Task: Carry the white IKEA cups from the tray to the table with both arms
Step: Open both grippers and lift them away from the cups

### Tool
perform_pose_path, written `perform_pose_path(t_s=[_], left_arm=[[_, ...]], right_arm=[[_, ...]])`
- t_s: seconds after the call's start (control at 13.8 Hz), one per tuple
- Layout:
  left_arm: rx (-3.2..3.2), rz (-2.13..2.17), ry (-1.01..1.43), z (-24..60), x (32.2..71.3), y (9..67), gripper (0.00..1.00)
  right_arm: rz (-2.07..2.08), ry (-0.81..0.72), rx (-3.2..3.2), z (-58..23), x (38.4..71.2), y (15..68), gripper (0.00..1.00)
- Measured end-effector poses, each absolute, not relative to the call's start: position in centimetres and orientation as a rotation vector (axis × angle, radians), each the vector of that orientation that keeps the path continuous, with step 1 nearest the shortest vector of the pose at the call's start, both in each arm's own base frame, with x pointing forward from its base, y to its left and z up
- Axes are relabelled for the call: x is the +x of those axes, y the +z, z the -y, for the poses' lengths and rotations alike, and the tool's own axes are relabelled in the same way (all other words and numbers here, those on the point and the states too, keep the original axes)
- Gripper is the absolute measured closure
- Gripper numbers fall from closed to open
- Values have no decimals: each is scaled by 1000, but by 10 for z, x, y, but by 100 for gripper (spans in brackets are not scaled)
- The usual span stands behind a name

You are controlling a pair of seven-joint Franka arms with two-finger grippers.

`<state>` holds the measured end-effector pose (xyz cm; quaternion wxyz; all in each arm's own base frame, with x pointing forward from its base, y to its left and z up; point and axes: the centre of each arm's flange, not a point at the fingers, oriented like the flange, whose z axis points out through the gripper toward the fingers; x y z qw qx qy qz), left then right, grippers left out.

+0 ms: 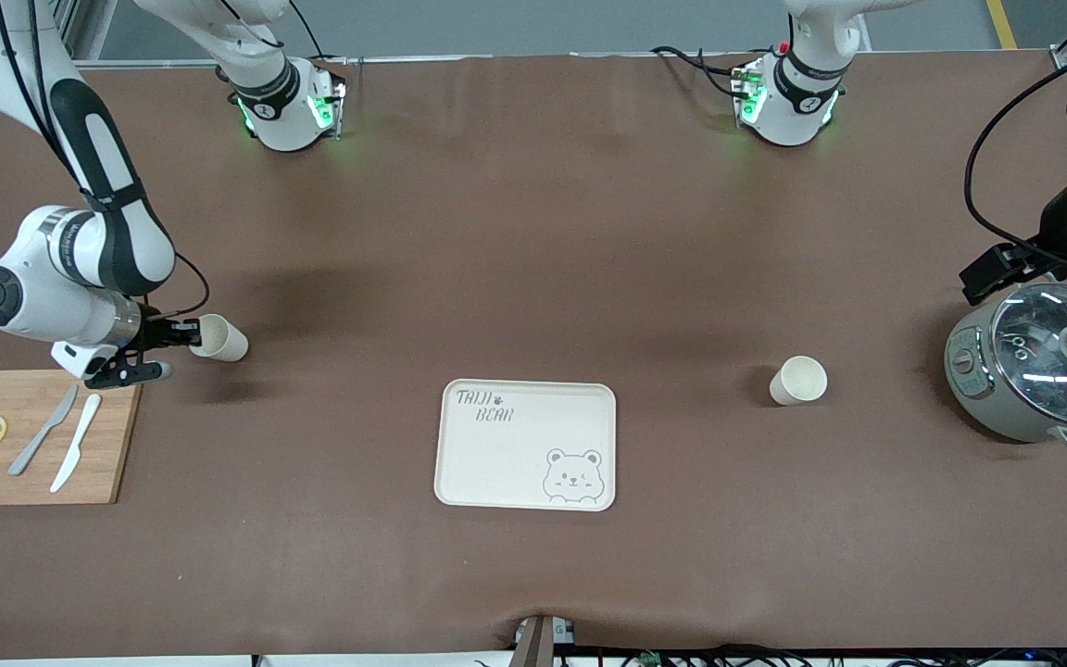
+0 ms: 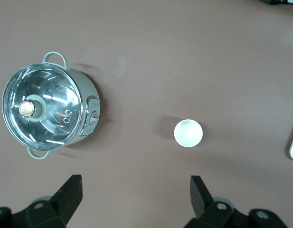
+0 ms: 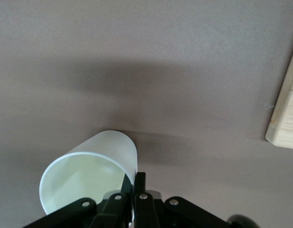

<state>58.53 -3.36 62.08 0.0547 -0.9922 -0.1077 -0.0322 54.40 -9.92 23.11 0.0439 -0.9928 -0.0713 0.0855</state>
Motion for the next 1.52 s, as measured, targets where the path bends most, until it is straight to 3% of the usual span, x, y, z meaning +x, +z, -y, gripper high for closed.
perform_pose_path(t_s=[0.07, 0.29, 0.51, 0.72, 0.79, 1.16, 1.3, 1.52], left_arm=[[-3037, 303, -94, 30, 584, 623, 0], [-3054, 220, -105, 34, 579, 630, 0], [-3047, 190, -100, 39, 567, 636, 0], [-3045, 184, -88, 42, 558, 641, 0], [-3044, 184, -82, 42, 557, 641, 0], [-3046, 184, -73, 43, 556, 641, 0], [-3049, 183, -73, 44, 555, 641, 0], [-3054, 185, -73, 43, 555, 642, 0]], right_arm=[[217, 265, -3034, 99, 544, 231, 95], [253, 339, -3002, 94, 550, 242, 67], [380, 422, -2949, 62, 589, 314, 37], [427, 332, -2966, 54, 622, 393, 6], [431, 303, -2973, 55, 630, 419, 0], [470, -34, -3029, 50, 664, 523, 0], [494, -56, -3033, 28, 661, 548, 0], [345, 29, -3049, 16, 629, 591, 0]])
